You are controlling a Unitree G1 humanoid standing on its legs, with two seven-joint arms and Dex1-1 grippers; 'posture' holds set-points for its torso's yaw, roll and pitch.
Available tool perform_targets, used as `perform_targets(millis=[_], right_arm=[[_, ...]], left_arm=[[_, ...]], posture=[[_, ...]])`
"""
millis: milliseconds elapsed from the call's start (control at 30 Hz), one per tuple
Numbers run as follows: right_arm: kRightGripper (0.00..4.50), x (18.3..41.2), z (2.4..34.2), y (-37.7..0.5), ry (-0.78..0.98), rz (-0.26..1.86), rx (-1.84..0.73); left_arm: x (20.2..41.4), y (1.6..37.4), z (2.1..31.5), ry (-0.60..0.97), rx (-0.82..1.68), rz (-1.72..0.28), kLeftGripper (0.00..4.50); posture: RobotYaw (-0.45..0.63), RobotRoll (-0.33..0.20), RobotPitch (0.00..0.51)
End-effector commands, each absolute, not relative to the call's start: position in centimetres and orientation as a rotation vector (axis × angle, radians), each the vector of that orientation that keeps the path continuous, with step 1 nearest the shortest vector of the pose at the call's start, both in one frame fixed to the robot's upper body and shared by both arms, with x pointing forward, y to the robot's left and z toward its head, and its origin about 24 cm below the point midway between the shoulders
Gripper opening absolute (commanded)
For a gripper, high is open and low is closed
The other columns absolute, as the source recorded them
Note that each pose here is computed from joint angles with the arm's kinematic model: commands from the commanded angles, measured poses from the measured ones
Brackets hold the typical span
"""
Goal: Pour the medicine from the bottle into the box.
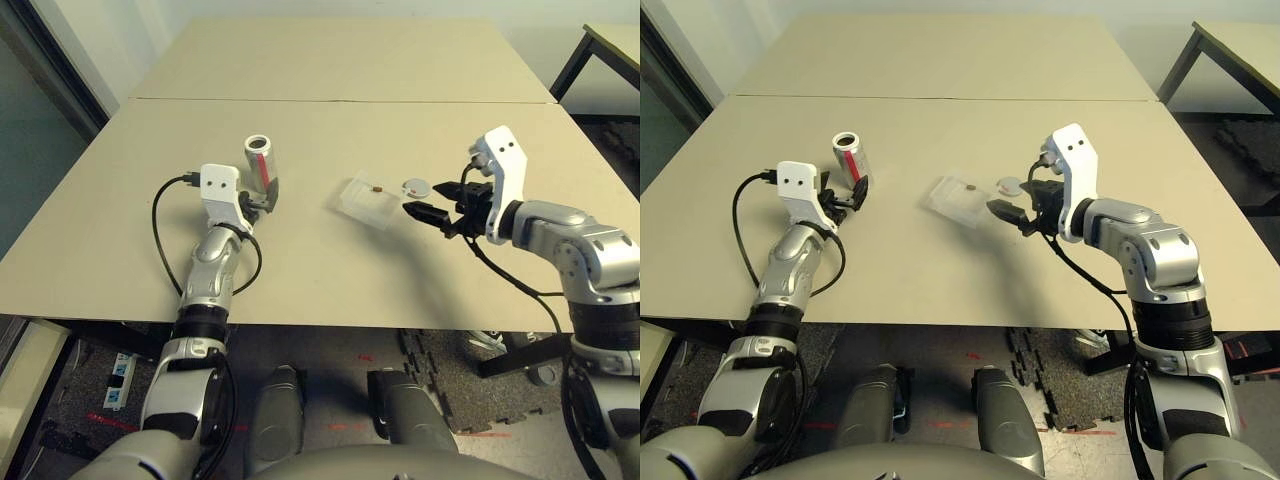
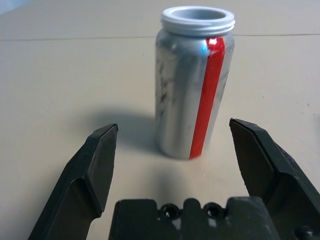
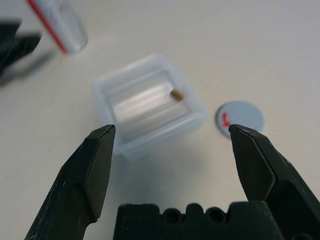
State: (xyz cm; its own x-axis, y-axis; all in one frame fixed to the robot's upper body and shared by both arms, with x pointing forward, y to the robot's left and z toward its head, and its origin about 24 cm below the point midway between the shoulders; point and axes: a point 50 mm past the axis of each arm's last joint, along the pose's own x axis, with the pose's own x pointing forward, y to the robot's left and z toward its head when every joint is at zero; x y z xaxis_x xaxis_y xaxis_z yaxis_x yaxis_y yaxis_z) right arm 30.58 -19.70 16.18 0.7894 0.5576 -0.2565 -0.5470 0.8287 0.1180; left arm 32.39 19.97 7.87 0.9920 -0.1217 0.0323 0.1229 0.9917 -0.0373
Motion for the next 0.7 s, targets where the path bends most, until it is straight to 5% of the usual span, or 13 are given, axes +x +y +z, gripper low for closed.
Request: perform_targets(millis=[33, 400, 700], right_arm=[[4.50, 31.8, 16.7, -21.5, 0.204, 0.431, 0.112], [4.50, 35.2, 14.4, -26.6, 0.072, -0.074, -0.020], [4.50, 34.1, 12.3, -31.1, 0.041, -0.449, 0.045]], left_arm=[[31.0, 20.9, 8.5, -0.033, -0.058, -0.098, 4.48], [34.2, 30.1, 13.1, -0.099, 0.039, 0.093, 4.48], [34.8, 35.7, 15.0, -0.094, -0.008, 0.336, 4.48]], posture=[[-0.05, 0.000, 0.114], [-0.01, 0.000, 0.134], [-0.02, 0.000, 0.131]])
